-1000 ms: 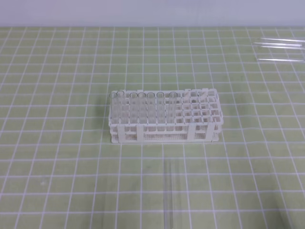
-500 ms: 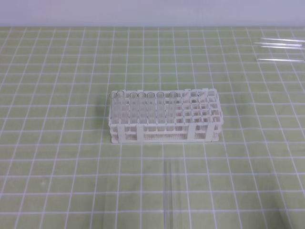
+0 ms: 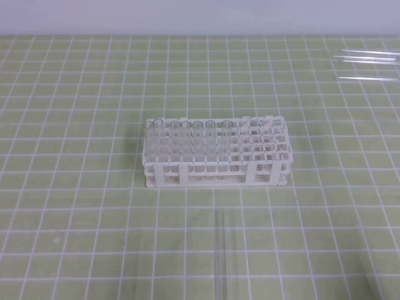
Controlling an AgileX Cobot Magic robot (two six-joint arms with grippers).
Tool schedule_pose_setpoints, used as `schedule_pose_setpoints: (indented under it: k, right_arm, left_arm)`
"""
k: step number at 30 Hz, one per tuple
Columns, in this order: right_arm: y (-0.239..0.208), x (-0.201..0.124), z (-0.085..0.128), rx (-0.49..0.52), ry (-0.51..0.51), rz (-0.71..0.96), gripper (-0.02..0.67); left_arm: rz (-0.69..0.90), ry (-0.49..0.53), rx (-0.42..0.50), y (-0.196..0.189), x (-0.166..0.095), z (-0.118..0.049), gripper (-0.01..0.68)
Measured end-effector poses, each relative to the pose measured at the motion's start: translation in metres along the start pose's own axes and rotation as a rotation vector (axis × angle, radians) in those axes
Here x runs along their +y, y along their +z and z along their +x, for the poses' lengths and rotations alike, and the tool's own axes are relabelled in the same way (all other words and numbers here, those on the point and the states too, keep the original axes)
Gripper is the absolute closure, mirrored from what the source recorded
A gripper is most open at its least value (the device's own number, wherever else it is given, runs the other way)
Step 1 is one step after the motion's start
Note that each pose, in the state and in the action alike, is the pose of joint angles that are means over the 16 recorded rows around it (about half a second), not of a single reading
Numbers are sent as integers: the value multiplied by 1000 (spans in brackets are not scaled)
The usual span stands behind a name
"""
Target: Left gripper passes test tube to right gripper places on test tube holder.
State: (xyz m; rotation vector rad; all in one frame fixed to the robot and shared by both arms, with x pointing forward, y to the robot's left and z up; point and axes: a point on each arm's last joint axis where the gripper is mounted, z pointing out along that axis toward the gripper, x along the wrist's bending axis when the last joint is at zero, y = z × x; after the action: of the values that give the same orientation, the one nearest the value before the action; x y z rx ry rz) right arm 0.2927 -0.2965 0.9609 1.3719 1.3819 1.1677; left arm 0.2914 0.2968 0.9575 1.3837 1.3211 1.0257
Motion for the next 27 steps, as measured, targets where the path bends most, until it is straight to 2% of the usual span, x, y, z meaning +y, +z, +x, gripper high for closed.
schedule_pose_setpoints:
  k: [27]
  right_arm:
    - [0, 0, 0, 0, 0, 0, 666]
  left_arm:
    - [6, -21, -2, 0, 0, 0, 676]
